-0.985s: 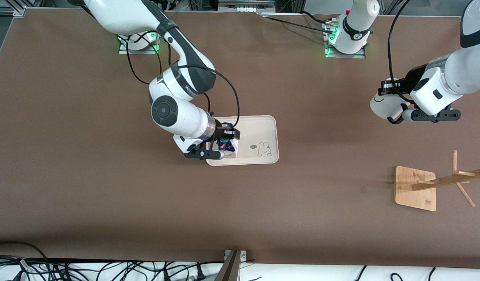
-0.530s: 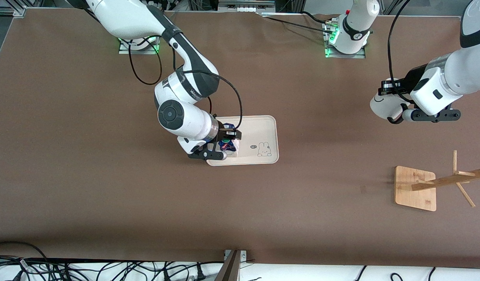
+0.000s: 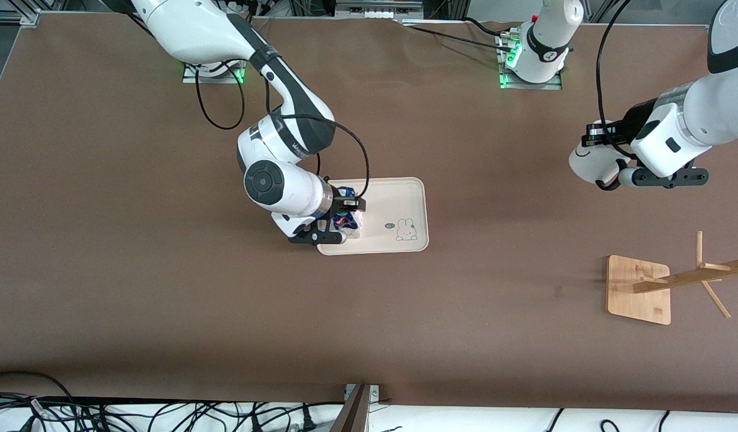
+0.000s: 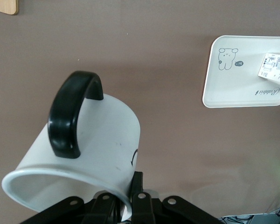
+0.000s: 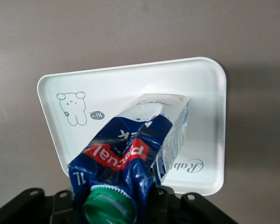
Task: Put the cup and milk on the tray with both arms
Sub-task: 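Carry the milk carton onto the white tray with the right gripper, then open the right gripper and withdraw it from the carton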
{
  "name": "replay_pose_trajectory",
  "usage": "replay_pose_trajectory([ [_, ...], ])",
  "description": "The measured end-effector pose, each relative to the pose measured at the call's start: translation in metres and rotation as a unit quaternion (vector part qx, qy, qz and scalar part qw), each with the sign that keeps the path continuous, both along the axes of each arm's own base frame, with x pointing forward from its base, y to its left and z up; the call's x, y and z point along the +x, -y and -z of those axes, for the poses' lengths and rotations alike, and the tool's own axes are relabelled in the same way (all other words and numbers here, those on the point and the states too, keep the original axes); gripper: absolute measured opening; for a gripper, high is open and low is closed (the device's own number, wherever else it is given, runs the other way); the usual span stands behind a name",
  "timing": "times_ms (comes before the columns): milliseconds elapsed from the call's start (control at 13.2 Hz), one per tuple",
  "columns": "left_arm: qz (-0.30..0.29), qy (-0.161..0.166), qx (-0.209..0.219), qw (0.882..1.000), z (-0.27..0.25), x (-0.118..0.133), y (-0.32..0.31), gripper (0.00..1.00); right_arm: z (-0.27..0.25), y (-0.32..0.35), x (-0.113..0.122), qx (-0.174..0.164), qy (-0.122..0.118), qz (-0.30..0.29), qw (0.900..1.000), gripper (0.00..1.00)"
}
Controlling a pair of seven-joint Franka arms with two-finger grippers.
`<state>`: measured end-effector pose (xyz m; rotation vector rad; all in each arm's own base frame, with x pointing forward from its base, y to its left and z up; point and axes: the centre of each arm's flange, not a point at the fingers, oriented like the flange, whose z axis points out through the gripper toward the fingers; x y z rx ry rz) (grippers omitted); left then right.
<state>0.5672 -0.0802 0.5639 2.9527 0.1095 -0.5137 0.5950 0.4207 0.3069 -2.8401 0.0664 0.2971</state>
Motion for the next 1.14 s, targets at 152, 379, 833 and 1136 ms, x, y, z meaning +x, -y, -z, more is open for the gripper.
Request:
replay_pose_trajectory([
  [152,0.0,0.0,0.0,1.0,0.0,0.0,0.0,0.09,0.0,0.0,-0.001,-0.001,-0.002,-0.002,1.0,0.38],
  [379,0.0,-0.002,0.0,1.0,0.001,0.0,0.0,0.09,-0.018,0.007,0.002,-0.005,-0.001,-0.004,1.0,0.67],
  [833,0.013,-0.036,0.01,0.999,0.023,-0.002,0.038,0.09,-0.194,0.095,-0.005,-0.04,0.028,0.001,0.999,1.0],
  [1136,0.008,-0.085,0.025,0.996,0.088,0.012,0.08,0.09,-0.302,0.187,-0.024,-0.07,0.065,0.024,0.995,1.0],
])
